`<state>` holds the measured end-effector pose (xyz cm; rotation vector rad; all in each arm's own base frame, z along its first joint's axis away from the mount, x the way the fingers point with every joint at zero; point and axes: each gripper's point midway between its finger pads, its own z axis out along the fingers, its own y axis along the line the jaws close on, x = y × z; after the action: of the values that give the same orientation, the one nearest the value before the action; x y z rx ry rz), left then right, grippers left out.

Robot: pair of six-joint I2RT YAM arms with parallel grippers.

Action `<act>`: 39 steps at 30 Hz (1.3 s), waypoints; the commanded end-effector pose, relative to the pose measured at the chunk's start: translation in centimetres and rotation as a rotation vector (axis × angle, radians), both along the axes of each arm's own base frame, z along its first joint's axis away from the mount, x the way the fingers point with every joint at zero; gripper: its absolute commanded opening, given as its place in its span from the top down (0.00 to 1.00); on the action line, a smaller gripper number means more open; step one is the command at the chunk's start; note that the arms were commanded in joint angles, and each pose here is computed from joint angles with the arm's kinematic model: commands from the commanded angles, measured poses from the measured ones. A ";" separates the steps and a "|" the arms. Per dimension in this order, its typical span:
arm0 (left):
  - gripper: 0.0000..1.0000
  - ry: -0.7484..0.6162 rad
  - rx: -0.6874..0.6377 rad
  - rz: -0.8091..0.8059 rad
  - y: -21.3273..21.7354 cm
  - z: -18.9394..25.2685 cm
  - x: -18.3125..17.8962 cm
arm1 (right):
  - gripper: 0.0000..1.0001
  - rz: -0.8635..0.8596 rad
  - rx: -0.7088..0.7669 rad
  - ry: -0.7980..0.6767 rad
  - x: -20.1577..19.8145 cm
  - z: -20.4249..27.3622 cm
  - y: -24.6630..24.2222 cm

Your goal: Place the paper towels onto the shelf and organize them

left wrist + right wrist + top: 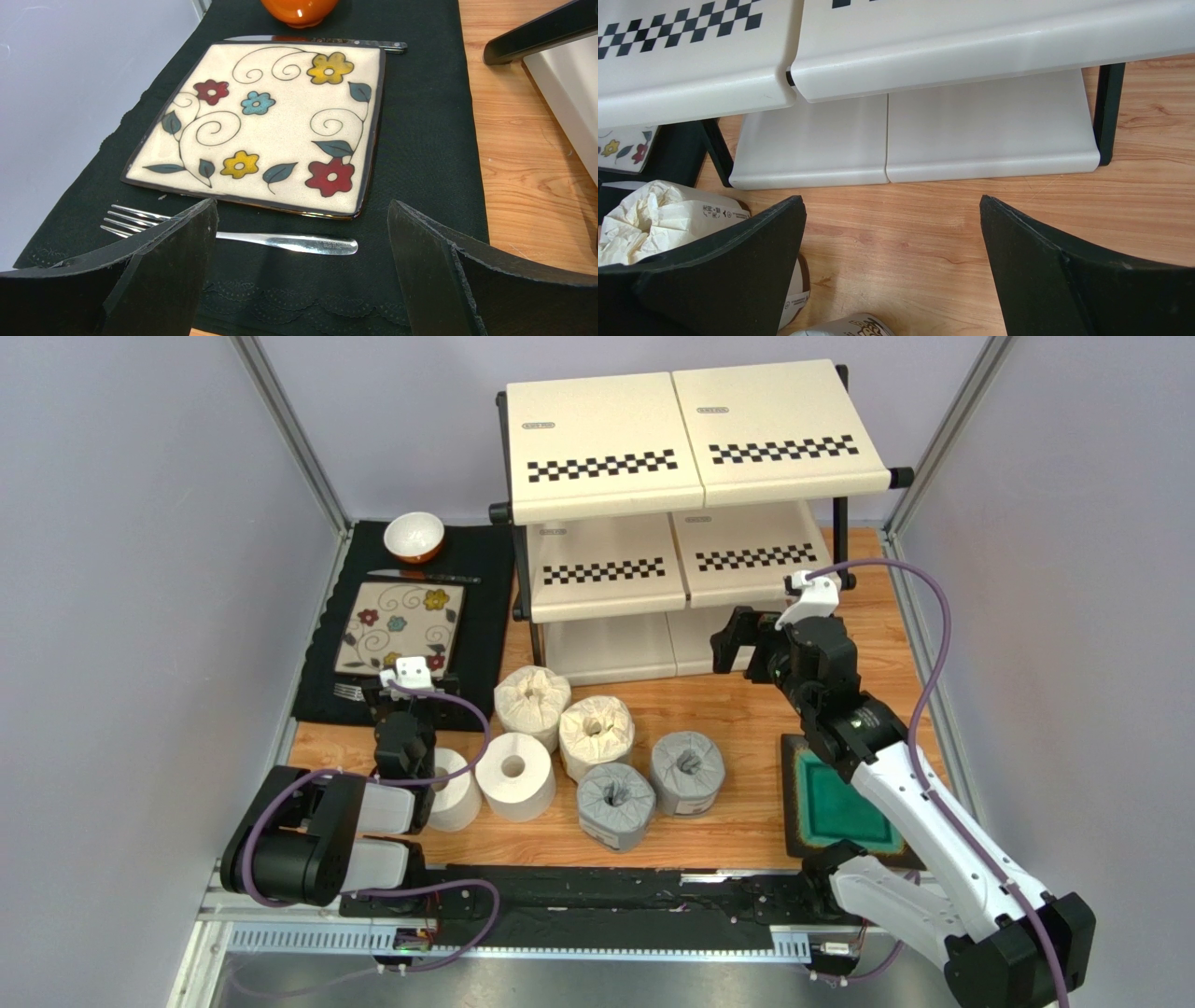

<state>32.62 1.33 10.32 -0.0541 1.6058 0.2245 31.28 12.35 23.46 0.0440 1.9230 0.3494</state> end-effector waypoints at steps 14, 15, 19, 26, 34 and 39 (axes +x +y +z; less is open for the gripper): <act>0.01 0.213 0.022 -0.004 1.0 -7.6 -7.5 | 0.01 0.269 -0.173 0.009 -7.5 1.0 17.3; 0.01 0.212 0.021 -0.004 1.0 -7.6 -7.4 | 0.01 0.292 -0.195 0.015 -8.5 0.1 18.9; 0.01 0.213 0.022 -0.004 1.0 -7.6 -7.5 | 0.01 0.324 -0.159 0.041 -10.8 -0.4 22.8; 0.01 0.214 0.022 -0.004 1.0 -7.6 -7.5 | 0.09 0.290 -0.030 0.113 -13.4 -1.5 27.1; 0.01 0.214 0.022 -0.004 1.0 -7.6 -7.5 | 0.14 0.247 0.079 0.239 -14.4 -3.5 29.8; 0.01 0.212 0.021 -0.004 1.0 -7.6 -7.4 | 0.22 0.199 0.068 0.260 -14.2 -5.0 29.8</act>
<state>32.62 1.33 10.32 -0.0541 1.6058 0.2245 16.89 41.52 17.77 -0.1858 2.1790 0.5321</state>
